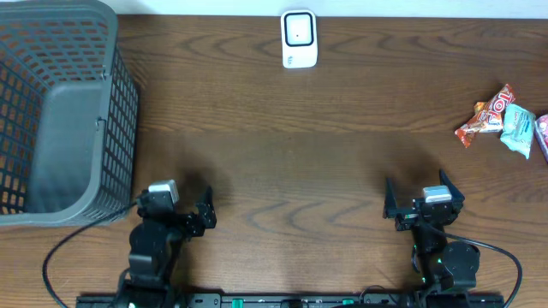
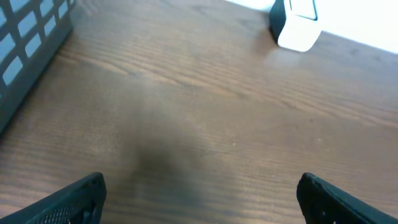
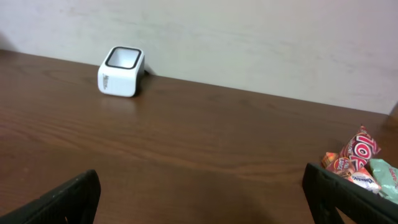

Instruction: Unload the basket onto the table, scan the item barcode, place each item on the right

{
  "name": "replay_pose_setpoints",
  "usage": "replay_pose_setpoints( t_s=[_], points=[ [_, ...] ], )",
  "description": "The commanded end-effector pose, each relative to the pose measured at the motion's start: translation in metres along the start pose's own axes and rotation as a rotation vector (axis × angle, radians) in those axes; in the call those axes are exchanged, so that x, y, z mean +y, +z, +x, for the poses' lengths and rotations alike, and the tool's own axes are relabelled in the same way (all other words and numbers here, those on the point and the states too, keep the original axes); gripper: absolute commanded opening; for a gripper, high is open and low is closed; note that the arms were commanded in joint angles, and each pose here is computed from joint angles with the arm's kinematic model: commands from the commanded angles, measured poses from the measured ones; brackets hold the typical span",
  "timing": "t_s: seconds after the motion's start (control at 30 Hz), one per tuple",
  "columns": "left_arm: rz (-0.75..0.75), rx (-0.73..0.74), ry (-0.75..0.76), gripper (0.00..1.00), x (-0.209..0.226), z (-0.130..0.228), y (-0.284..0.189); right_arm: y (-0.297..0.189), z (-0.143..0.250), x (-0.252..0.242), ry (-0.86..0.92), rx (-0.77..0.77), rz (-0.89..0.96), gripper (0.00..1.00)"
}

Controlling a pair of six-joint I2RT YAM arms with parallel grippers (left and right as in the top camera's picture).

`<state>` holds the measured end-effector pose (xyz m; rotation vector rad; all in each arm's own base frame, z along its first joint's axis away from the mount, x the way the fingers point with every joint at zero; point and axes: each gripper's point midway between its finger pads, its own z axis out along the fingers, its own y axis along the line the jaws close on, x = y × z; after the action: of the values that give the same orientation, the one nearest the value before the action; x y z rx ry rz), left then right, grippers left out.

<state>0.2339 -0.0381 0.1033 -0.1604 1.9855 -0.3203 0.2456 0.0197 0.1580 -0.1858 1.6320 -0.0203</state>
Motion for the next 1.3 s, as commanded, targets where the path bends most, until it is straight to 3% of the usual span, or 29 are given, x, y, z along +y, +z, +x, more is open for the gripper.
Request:
replay_pose_setpoints(
  t_s=[0.0,0.43,0.67,1.27],
  points=[
    [0.037,-0.113,0.019,0.98,-0.005,-0.015,-0.005,0.000,0.000,-0.003,0.015,0.000,0.013,0.99],
    [0.063,-0.462,0.188,0.98,-0.017,-0.081,-0.025,0.000,0.000,-0.003,0.015,0.000,0.012,0.99],
    [-0.029,-0.260,0.242,0.98,0.008,-0.037,-0.008,0.000,0.000,-0.003,0.015,0.000,0.013,0.99],
    [-0.070,-0.273,0.233,0.98,0.016,-0.040,-0.009,0.000,0.000,-0.003,0.015,0.000,0.012,0.99]
  ],
)
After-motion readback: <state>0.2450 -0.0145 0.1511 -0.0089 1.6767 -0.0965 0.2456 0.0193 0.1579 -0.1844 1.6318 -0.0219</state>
